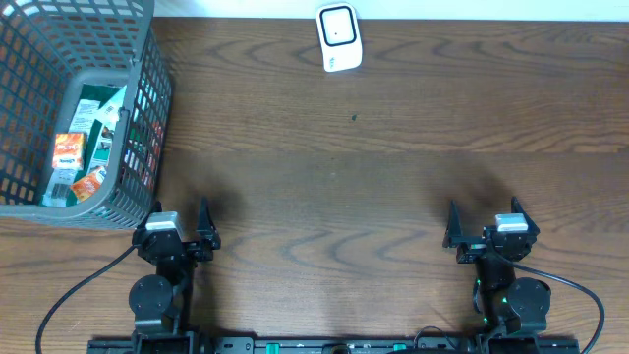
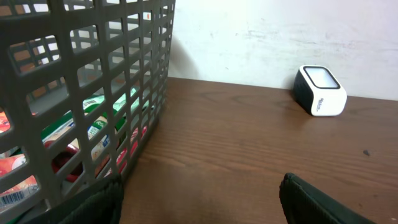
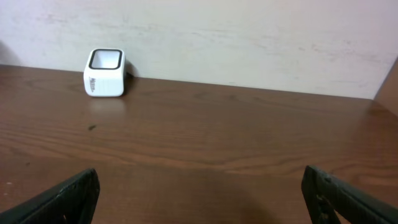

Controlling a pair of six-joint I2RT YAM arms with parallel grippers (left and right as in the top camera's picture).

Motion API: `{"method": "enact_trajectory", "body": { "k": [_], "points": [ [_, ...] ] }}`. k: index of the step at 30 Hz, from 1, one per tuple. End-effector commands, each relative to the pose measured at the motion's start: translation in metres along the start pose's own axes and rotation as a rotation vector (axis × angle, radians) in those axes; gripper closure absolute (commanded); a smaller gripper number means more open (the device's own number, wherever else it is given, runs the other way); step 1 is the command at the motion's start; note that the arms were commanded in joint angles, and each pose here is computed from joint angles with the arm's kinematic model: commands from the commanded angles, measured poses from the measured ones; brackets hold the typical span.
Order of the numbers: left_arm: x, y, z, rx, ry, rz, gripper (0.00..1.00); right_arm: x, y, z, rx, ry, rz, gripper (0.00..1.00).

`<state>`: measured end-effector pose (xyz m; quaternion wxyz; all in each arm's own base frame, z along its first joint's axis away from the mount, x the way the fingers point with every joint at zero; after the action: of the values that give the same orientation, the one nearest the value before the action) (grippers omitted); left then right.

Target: Scan the item barcode

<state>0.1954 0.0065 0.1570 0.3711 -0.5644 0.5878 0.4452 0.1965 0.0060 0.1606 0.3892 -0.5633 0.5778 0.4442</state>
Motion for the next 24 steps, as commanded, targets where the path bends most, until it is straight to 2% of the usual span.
{"method": "enact_trajectory", "body": {
  "k": [1,7,14,17,24],
  "points": [
    [0.011,0.000,0.003,-0.006,-0.012,0.046,0.20,0.000,0.000,0.001,-0.004,0.013,0.000,0.01],
    [0.007,0.000,0.000,0.013,0.066,0.038,0.20,0.000,0.000,0.001,-0.004,0.013,0.000,0.01],
    [-0.030,0.017,-0.051,0.342,0.050,0.003,0.19,0.000,0.000,0.001,-0.005,0.013,0.000,0.01],
    [-0.043,0.025,-0.058,0.366,0.116,0.015,0.20,0.001,0.000,0.001,-0.005,0.013,0.001,0.01],
    [-0.085,0.051,-0.075,0.385,0.117,0.010,0.19,0.000,0.000,0.001,-0.005,0.013,0.000,0.01]
  ]
}}
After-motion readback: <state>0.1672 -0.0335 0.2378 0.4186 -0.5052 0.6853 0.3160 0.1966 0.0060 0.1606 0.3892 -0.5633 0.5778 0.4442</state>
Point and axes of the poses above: each gripper's point midway between its finger pads, its own y axis back along the fingers, its own z axis along the line the jaws close on, x = y × z, the point moved 5 cm from there along y, back along the fingers, and after that the axes turned 14 degrees about y, right-handed, at the moved point
